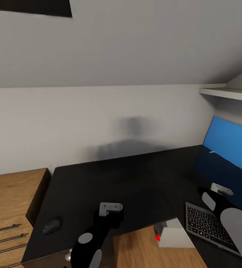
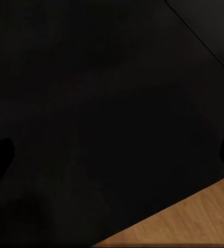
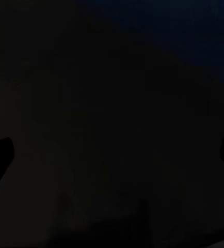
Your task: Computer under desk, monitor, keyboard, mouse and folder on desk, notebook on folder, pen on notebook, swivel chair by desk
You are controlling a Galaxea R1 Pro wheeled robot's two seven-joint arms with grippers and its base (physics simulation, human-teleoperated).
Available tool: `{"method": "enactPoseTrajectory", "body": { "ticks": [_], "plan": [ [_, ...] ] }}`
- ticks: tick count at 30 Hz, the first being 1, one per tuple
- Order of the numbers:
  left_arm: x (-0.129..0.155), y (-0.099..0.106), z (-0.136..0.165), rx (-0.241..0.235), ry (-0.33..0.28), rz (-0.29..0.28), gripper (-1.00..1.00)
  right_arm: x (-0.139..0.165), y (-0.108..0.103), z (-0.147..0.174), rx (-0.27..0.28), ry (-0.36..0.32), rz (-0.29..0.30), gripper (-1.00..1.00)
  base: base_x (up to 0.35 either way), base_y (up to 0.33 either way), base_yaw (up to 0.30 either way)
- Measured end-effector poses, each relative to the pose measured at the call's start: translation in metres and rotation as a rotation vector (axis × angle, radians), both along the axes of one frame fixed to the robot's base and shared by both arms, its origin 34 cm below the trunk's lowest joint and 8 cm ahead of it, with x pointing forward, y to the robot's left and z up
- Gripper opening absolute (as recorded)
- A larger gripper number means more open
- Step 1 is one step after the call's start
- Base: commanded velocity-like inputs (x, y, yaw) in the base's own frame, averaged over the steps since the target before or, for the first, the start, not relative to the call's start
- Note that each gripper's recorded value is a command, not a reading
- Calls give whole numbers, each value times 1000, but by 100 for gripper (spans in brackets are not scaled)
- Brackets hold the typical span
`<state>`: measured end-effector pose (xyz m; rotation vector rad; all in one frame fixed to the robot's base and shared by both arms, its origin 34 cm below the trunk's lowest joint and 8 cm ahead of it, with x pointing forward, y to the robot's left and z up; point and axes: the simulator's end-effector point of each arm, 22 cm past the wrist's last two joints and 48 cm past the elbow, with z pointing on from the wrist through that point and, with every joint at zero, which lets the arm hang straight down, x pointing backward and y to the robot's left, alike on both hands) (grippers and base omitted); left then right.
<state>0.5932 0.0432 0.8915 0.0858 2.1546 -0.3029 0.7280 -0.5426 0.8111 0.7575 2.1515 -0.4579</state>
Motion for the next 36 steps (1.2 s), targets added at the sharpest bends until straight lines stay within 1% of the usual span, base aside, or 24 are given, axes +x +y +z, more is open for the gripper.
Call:
{"method": "enactPoseTrajectory", "body": {
  "ticks": [8,10,11,15,23,25,26,27,28,30,32,36],
  "plan": [
    [0,0,-12,-1,2,0,100,0,0,-12,2,3,0,100,0,0,0],
    [1,-1,-14,-3,0,-1,100,-1,1,-17,6,14,2,100,0,0,0],
    [1,-1,-15,-4,-2,-2,100,-4,3,-23,19,39,6,100,0,0,0],
    [2,-1,-15,-7,-10,-1,100,-10,8,-32,42,87,15,100,0,0,0],
    [6,-1,-15,-18,-37,10,100,-12,10,-41,51,107,17,100,0,0,0],
    [10,0,-11,-32,-72,25,100,-12,10,-45,52,108,18,100,0,0,0],
    [13,0,-7,-44,-99,33,100,-12,10,-46,52,108,18,100,0,0,0],
    [16,-1,-1,-59,-133,42,100,-12,10,-48,52,108,18,100,0,0,0],
    [23,0,13,-91,-202,62,100,-12,10,-49,52,108,18,100,0,0,0],
    [25,0,16,-105,-230,71,100,-12,10,-52,52,109,18,100,0,0,0],
    [28,0,23,-123,-271,82,100,-12,10,-55,52,109,18,100,0,0,0],
    [28,-1,18,-127,-278,82,100,-12,10,-62,52,109,18,100,0,0,0]
  ]
}}
